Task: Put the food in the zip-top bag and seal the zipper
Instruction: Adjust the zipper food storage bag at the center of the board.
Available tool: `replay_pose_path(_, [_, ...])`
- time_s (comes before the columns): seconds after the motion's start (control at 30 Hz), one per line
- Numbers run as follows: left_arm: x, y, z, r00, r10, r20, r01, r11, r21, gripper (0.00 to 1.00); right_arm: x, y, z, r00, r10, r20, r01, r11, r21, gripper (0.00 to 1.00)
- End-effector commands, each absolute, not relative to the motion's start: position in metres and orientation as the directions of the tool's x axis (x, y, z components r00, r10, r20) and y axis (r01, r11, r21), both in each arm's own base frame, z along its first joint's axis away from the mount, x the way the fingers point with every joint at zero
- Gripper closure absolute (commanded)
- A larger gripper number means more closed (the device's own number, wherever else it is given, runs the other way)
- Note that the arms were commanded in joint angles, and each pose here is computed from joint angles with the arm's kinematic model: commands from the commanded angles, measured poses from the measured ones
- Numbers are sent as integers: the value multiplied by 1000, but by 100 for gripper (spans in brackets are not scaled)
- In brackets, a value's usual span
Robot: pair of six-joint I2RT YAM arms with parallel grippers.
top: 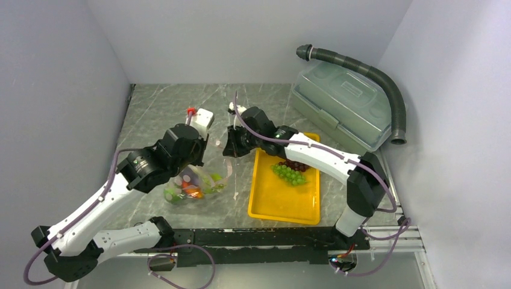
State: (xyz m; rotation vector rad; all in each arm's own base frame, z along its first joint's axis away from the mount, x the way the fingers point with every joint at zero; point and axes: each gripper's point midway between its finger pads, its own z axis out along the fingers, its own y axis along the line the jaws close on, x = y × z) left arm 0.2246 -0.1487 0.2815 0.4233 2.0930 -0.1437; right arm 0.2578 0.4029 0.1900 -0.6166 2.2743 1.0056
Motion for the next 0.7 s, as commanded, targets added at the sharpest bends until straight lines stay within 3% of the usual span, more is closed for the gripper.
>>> replay_pose_path(0.0, [231, -162, 298, -420, 151, -895, 367, 930, -15, 100, 266, 388, 206, -703, -120, -701, -593, 642, 486, 97])
replay_pose_path(0.1, [231, -166, 291, -421, 150, -895, 379, 925, -23, 100, 266, 381, 214, -689, -110, -716, -595, 651, 472, 86])
replay_pose_path(0.23, [231, -168, 290, -406, 143, -902, 391, 920, -30, 100, 270, 367, 229, -659, -86, -747, -582, 687, 435, 56])
replay_pose_path(0.33, [230, -166, 290, -387, 137, -912, 394, 919, -29, 100, 273, 351, 243, -631, -57, -774, -568, 713, 411, 42])
replay_pose_path(0.67, [226, -162, 287, -359, 109, -927, 400, 915, -47, 100, 285, 260, 274, -547, 42, -836, -413, 855, 313, 18])
